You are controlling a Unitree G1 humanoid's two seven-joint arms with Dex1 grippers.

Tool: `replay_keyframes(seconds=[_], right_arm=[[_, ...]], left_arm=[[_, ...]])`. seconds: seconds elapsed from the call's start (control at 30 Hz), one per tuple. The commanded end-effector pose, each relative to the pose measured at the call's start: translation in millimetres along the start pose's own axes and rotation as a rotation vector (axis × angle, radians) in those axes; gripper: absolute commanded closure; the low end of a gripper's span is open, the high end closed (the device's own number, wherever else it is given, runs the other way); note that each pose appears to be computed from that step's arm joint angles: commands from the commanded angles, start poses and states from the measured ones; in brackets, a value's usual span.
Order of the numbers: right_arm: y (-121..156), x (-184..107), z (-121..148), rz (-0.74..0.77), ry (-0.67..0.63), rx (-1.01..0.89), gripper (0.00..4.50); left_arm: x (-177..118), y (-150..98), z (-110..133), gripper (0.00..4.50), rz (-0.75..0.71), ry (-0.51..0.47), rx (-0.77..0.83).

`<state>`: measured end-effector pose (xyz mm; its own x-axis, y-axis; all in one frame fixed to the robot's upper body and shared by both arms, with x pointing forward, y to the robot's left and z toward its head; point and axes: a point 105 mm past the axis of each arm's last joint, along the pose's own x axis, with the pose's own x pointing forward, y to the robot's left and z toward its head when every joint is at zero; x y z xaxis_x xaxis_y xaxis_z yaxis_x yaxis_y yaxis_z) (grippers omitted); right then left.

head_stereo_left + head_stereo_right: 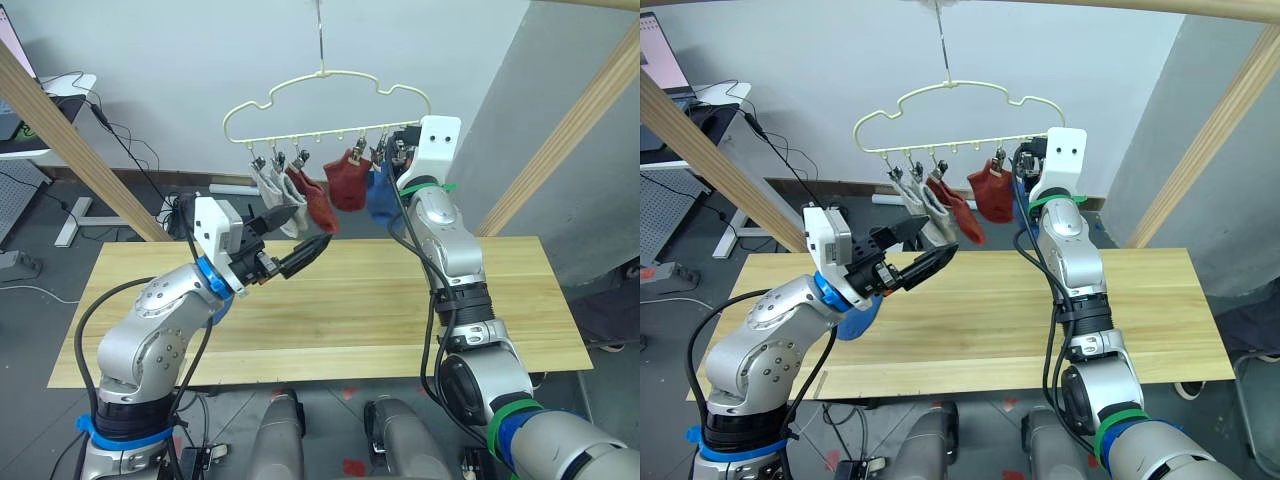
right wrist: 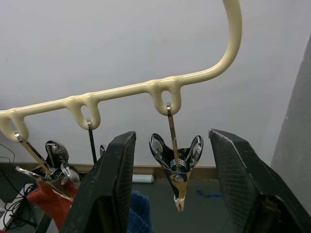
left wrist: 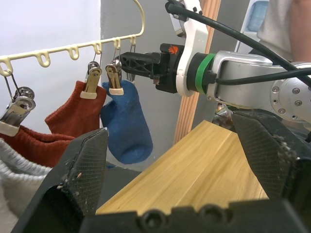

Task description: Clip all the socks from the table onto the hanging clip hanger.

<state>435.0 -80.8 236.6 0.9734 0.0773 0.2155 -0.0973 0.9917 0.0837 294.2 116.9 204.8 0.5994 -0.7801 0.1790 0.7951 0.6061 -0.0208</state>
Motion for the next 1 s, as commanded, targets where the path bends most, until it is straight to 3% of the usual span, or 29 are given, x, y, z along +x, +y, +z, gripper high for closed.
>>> replay_keyframes(seconds=[0.03, 0.27, 0.47, 0.57, 0.7, 0.9, 1.0], right_arm=[[4.1, 3.2, 21.2, 0.007, -0.072, 0.008, 2.39], [5.2, 4.9, 23.1, 0.015, -0.084, 0.011, 4.46], [5.5, 5.3, 24.0, 0.037, -0.084, -0.006, 4.48], [2.3, 4.2, 22.4, 0.090, -0.064, -0.033, 4.48], [-10.6, 1.3, 18.7, 0.162, -0.016, -0.096, 4.48], [-20.7, -4.7, 19.4, 0.231, 0.025, -0.154, 4.48], [-22.1, -9.5, 19.3, 0.262, 0.047, -0.160, 4.48]], left_arm=[[1.1, -9.0, 9.3, 0.00, -0.027, -0.030, 0.024], [0.6, -9.2, 8.3, 0.00, -0.024, -0.029, 0.021], [-1.2, -10.1, 5.2, 0.00, -0.015, -0.023, 0.013], [-10.4, 6.6, -6.9, 0.00, 0.081, 0.025, 0.010], [-42.4, 62.3, -45.2, 0.00, 0.361, 0.216, 0.073], [-86.5, 130.1, -75.9, 0.00, 0.606, 0.392, 0.121], [-98.1, 153.5, -93.1, 0.00, 0.645, 0.474, 0.078]])
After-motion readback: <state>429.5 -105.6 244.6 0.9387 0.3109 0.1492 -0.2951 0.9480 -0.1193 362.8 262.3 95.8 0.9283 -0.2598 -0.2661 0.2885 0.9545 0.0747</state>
